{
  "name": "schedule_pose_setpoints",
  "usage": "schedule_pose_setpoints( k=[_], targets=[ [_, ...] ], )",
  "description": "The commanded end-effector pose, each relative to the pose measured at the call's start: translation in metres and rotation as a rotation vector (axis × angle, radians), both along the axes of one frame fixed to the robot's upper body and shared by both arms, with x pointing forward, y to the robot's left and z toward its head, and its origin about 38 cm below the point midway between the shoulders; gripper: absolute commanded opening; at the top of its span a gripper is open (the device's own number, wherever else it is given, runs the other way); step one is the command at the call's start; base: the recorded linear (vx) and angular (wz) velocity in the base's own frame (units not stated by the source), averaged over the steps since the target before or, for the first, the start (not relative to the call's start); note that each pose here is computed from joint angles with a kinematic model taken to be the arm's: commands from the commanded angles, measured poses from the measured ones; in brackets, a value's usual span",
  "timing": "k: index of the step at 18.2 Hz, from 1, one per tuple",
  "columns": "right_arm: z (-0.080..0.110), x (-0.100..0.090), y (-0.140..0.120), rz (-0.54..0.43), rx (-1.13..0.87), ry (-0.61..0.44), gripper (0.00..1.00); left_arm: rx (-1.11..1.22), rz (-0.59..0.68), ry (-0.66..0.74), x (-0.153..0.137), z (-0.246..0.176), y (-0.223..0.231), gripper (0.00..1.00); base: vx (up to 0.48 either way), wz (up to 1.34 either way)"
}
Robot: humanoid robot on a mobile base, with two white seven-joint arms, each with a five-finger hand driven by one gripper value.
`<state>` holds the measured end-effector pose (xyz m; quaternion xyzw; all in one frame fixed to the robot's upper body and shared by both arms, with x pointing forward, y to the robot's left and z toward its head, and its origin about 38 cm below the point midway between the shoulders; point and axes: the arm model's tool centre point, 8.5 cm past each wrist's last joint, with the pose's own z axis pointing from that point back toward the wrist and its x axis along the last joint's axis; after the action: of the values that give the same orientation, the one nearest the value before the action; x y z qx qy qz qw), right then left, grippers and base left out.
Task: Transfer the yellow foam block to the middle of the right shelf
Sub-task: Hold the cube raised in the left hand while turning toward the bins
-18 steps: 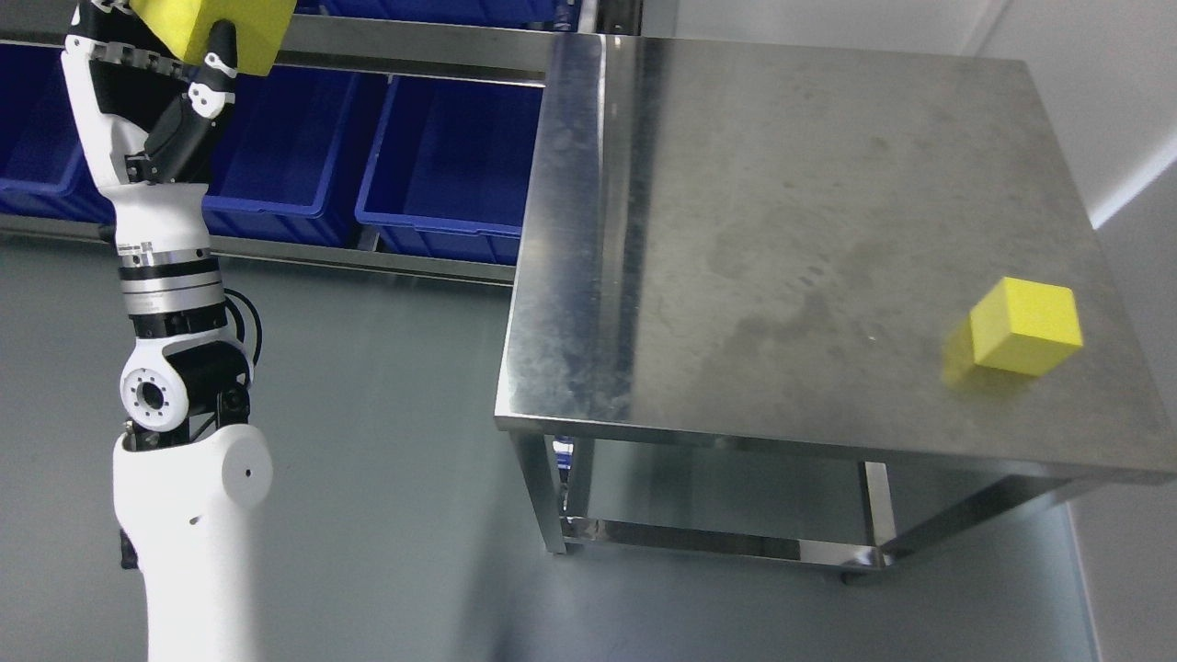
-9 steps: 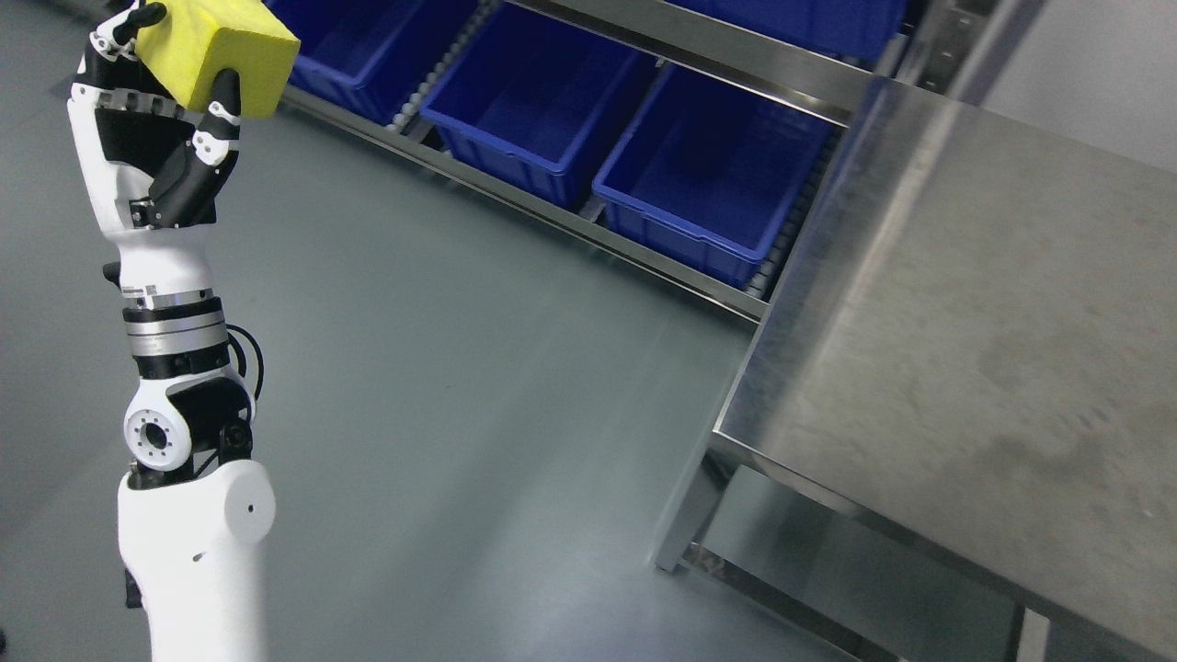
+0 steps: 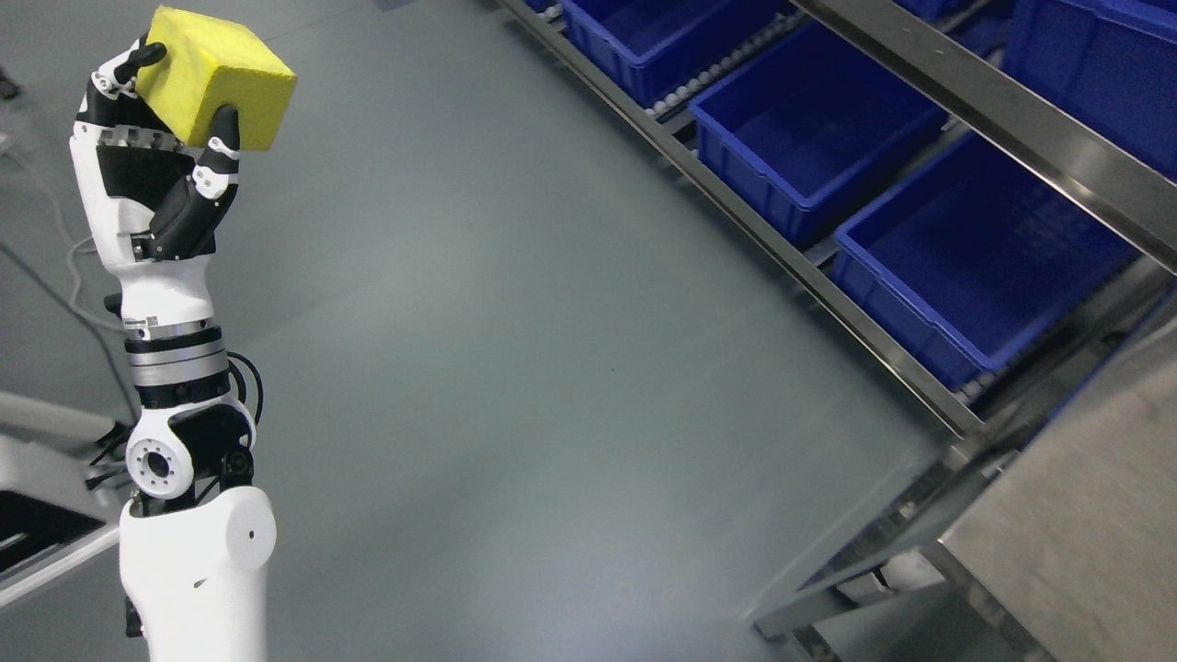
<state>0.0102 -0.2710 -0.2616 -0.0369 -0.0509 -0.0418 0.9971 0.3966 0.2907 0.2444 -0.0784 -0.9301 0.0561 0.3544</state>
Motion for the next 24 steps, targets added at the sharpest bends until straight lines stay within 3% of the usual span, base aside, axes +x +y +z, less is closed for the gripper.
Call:
schedule_pose_setpoints(
  k=[1, 11, 24],
  targets=[
    [0.001, 0.007, -0.012, 0.002, -0.018, -0.018, 1.00, 0.014, 0.004, 0.001, -0.004, 0.000, 0.003, 0.30, 0.033, 0.78],
    [0.001, 0.007, -0.012, 0.002, -0.018, -0.018, 1.00, 0.017, -0.006, 0.007, -0.004, -0.004, -0.001, 0.30, 0.062, 0.52],
    [0.001, 0.007, -0.012, 0.002, -0.018, -0.018, 1.00, 0.022, -0.023, 0.015, -0.005, -0.009, -0.008, 0.30, 0.177, 0.13]
  ],
)
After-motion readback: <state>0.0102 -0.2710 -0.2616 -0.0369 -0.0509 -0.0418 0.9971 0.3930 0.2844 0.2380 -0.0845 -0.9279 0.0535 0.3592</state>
